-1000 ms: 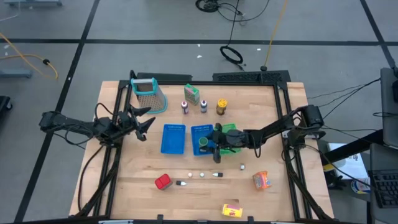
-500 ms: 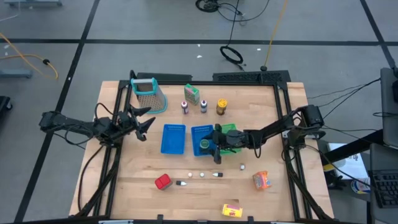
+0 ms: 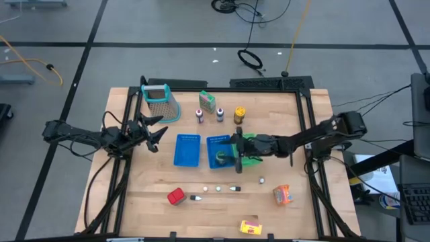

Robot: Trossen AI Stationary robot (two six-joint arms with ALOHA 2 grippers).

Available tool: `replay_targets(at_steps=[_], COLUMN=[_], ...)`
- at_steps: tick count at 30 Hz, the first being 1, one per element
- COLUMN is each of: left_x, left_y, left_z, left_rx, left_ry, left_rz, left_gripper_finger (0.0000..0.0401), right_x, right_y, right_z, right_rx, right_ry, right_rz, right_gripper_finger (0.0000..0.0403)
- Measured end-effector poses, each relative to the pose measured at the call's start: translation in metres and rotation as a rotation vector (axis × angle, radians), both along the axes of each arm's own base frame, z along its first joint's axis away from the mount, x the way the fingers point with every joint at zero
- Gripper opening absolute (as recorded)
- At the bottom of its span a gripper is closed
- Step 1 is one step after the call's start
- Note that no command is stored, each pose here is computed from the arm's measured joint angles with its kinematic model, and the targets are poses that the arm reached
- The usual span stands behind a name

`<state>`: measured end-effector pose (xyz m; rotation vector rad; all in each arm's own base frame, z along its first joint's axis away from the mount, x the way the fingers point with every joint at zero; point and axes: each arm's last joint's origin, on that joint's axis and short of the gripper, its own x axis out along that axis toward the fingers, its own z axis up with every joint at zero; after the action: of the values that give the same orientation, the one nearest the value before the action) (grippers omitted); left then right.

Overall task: Pick & Place Kitchen Items
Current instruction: Put the yellow spice bottle into the right blue bin

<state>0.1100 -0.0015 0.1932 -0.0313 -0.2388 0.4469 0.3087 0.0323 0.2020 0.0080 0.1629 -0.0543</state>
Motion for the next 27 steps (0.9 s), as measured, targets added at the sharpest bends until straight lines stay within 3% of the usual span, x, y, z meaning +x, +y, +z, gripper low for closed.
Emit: replay_targets(at_steps=[6,14,21,27], left_x=[0.0,0.0,0.0,0.0], left_y=[0.0,0.0,0.0,0.0], left_z=[0.0,0.0,0.0,0.0], left_rx=[0.0,0.0,-0.003,-0.003], left_ry=[0.001,0.001,0.0,0.002], left_rz=[0.0,-0.001,-0.001,-0.001], left_gripper_finger=[0.0267,0.0267,0.0267,0.0267], right_x=[-0.019,-0.035,-0.041,-0.056], right_y=[-0.009,-0.019,-0.038,-0.057], right_z=[0.007,0.013,-0.005,-0.029], right_rx=[-0.125,-0.19,-0.074,0.007], right_ry=[0.157,0.258,0.385,0.372], right_rz=[-0.209,-0.39,-0.509,-0.637], right_gripper_finger=[0.0267,0.0267,0.0267,0.0267])
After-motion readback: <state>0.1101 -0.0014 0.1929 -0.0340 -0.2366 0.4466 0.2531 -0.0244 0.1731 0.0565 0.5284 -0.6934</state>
